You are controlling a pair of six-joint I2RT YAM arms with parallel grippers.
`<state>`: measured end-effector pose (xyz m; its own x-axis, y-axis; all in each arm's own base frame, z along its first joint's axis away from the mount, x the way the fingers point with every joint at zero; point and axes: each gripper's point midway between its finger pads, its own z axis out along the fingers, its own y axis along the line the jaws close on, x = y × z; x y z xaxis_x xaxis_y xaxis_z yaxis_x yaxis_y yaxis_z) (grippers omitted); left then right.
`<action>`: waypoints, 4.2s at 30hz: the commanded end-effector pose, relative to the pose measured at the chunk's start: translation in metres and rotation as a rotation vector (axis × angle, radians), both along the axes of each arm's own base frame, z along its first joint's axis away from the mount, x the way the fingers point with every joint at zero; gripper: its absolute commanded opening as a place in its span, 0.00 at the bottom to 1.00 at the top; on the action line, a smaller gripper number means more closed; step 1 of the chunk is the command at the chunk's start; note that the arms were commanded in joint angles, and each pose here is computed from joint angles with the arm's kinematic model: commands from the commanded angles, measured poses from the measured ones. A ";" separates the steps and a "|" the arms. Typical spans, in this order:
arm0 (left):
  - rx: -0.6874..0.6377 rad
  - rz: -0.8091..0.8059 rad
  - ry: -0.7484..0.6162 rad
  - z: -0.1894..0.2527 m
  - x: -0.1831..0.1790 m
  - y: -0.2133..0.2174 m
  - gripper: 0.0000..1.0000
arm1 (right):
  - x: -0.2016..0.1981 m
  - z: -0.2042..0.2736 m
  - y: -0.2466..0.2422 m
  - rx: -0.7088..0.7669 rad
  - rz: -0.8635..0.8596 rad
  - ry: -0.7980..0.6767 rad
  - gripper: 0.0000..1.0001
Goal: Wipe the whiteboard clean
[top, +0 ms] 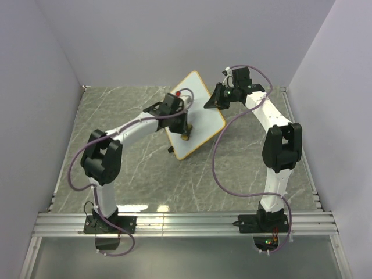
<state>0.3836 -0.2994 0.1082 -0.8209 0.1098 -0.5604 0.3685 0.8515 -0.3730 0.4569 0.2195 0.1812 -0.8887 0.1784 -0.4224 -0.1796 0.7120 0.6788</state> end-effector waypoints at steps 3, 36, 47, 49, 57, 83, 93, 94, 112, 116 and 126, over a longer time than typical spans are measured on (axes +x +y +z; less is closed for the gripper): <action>-0.142 -0.228 -0.061 0.061 -0.062 -0.079 0.00 | -0.019 -0.026 0.005 -0.052 0.001 0.104 0.00; -0.004 -0.287 0.011 0.006 -0.113 -0.032 0.00 | -0.021 -0.019 0.005 -0.039 -0.019 0.089 0.00; 0.063 -0.167 -0.007 -0.005 -0.046 -0.040 0.01 | -0.023 -0.023 0.003 -0.051 -0.009 0.093 0.00; 0.077 -0.163 -0.020 -0.004 -0.032 -0.047 0.01 | -0.024 -0.025 0.003 -0.054 -0.004 0.096 0.00; 0.155 0.069 -0.052 -0.004 0.041 -0.010 0.00 | -0.031 -0.032 0.002 -0.057 0.005 0.113 0.00; -0.156 -0.099 -0.073 0.059 0.077 -0.025 0.00 | -0.073 -0.039 0.021 -0.055 0.099 0.143 0.00; -0.167 -0.183 -0.012 0.061 0.003 -0.063 0.00 | -0.068 -0.044 0.024 -0.045 0.106 0.158 0.00; -0.153 -0.158 -0.018 0.059 0.007 -0.059 0.00 | -0.068 -0.044 0.024 -0.043 0.108 0.158 0.00; -0.025 0.175 0.038 -0.013 0.149 0.053 0.00 | -0.077 -0.046 0.023 -0.062 0.110 0.176 0.00; -0.020 0.118 0.017 0.000 0.129 0.037 0.00 | -0.074 -0.047 0.025 -0.066 0.113 0.182 0.00; -0.136 -0.126 -0.172 0.106 0.076 -0.069 0.00 | -0.078 -0.056 0.034 -0.070 0.141 0.204 0.00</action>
